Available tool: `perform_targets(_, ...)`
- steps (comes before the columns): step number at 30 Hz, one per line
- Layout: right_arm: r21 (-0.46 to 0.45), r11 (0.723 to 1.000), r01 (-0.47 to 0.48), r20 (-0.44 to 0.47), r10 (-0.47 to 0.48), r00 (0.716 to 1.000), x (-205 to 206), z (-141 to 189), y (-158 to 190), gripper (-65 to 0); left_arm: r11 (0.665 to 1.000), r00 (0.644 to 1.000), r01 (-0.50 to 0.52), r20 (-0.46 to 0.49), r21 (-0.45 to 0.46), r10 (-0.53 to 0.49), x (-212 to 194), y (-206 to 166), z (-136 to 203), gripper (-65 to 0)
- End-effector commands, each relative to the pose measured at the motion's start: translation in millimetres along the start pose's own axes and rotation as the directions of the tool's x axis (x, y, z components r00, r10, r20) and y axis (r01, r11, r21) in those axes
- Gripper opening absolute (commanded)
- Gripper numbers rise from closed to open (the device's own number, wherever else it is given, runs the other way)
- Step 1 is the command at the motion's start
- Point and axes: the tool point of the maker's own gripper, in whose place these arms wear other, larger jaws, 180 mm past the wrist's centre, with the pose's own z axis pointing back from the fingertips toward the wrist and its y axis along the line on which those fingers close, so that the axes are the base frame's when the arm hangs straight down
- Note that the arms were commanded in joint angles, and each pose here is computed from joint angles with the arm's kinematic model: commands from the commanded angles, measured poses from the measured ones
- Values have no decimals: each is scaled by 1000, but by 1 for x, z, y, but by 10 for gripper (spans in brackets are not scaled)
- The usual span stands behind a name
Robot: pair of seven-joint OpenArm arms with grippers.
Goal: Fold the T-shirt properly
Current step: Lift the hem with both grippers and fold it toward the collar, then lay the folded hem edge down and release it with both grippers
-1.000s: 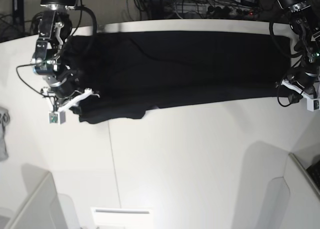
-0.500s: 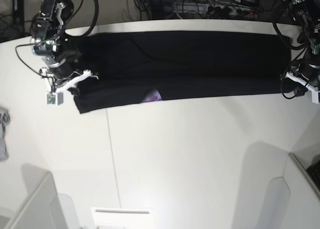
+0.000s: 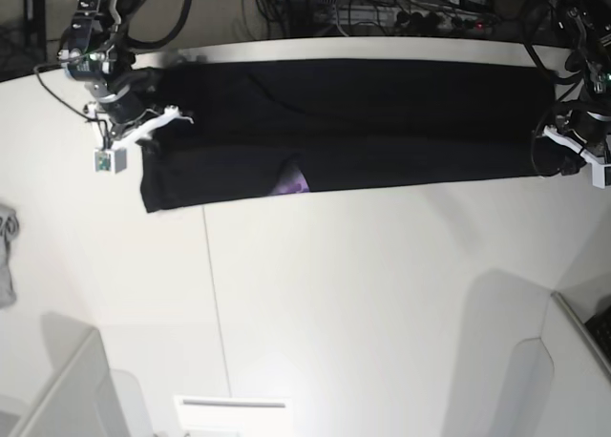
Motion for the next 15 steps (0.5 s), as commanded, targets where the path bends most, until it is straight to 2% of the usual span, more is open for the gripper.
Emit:
perform_targets(1,16,1000,-2,48,1,999,12,5,3,-650,1000,999,21,35,12,-21,13,5,4,-650)
perform_targets(15,12,1000,10,26,-10,1000,-6,13,0,-650,999,1000,29,-6,15,-29,-3,7,8,-650)
